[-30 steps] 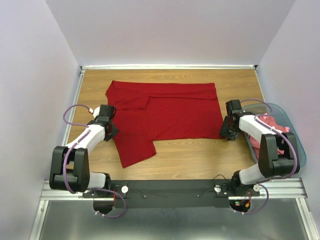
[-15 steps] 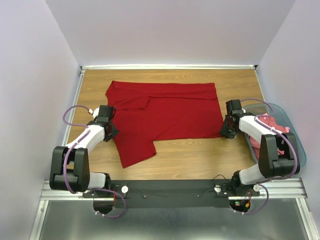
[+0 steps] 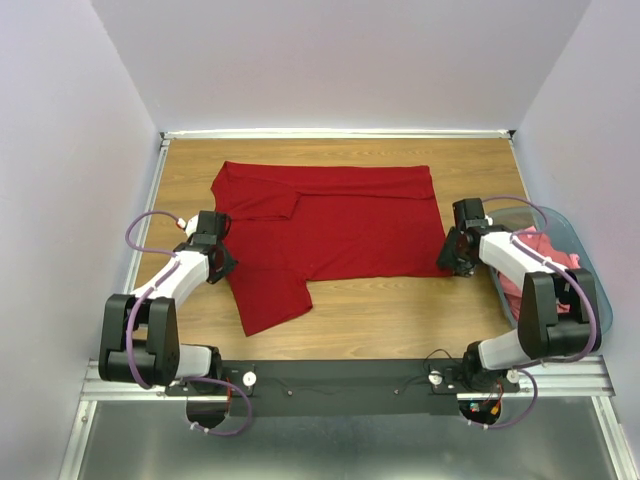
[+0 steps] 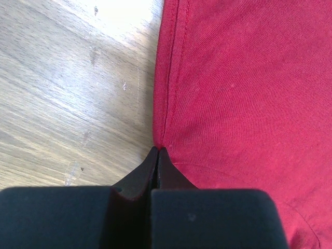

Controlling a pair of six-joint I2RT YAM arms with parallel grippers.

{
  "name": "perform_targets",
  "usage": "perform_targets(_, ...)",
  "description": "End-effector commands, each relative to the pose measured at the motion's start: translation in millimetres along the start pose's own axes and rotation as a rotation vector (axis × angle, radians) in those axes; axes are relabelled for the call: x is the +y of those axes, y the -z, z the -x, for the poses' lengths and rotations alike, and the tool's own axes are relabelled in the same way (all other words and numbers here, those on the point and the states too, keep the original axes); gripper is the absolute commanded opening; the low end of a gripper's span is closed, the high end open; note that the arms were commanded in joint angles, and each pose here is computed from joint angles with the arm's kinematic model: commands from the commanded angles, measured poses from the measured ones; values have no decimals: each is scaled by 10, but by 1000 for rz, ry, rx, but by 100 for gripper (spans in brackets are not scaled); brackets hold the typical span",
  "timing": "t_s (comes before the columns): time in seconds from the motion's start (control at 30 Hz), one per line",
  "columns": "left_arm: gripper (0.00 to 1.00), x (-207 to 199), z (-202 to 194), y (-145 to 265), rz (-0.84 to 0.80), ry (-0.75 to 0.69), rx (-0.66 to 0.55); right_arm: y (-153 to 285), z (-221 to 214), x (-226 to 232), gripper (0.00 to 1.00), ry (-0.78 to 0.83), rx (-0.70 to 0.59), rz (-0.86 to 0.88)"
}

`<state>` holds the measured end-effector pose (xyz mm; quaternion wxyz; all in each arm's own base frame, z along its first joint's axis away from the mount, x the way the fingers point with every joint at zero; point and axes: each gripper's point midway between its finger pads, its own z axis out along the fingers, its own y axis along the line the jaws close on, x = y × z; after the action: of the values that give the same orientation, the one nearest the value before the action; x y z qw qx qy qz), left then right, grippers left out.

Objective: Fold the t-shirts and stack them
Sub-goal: Fold the tshirt

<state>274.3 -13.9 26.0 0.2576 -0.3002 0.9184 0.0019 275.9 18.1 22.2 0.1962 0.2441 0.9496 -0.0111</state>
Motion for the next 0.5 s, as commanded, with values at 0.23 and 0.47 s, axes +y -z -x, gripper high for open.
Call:
perform_targets(0.23, 0, 25, 0, 43, -9, 12, -13, -152, -257, -212, 52, -11, 53, -95)
perform_targets(0.47, 0, 15, 23, 72, -15, 14, -17, -205, -313, -244, 23, -12, 53, -99)
